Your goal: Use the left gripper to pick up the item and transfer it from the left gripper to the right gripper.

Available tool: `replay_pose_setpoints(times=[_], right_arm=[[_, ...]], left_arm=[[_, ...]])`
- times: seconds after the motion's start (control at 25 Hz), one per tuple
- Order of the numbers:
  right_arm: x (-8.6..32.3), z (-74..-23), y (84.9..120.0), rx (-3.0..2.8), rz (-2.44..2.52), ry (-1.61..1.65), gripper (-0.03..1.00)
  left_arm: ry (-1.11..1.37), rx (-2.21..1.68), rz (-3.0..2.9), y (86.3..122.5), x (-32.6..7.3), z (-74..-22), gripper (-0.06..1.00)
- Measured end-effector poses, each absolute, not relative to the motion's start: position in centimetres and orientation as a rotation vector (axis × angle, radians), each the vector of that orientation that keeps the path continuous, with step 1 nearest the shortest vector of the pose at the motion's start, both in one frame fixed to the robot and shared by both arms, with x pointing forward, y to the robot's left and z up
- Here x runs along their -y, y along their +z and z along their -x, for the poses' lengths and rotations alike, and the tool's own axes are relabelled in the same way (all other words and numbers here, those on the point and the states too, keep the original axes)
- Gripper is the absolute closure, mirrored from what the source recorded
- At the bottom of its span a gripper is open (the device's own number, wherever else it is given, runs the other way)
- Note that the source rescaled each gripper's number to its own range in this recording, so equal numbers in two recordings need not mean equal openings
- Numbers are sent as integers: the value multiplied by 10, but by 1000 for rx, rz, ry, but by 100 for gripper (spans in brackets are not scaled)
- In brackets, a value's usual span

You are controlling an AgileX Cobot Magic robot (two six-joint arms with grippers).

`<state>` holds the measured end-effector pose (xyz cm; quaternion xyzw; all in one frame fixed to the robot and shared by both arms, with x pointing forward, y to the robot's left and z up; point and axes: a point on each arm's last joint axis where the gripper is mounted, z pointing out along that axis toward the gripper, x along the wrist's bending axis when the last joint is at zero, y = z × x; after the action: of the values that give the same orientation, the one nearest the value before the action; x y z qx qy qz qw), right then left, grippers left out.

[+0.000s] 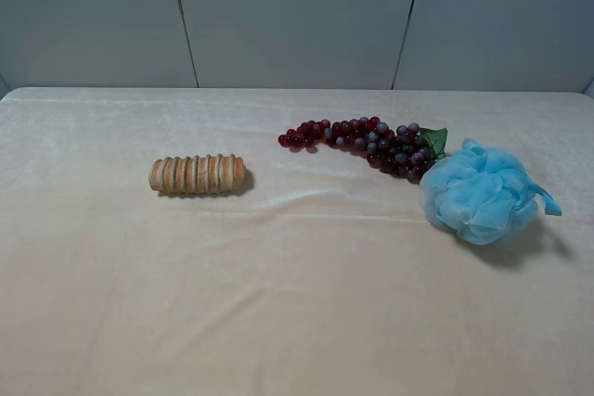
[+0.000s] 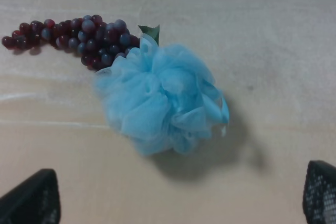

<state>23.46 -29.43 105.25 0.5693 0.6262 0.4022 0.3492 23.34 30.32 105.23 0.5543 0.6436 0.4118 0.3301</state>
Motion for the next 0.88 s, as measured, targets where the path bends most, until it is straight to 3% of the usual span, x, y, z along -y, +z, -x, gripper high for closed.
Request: replay_pose_setpoints(times=[0.88], right_arm=[[294, -235, 1053, -1623, -1476, 1045, -3]], left_arm=[[1076, -1684, -1450, 1052, -303, -233, -5]])
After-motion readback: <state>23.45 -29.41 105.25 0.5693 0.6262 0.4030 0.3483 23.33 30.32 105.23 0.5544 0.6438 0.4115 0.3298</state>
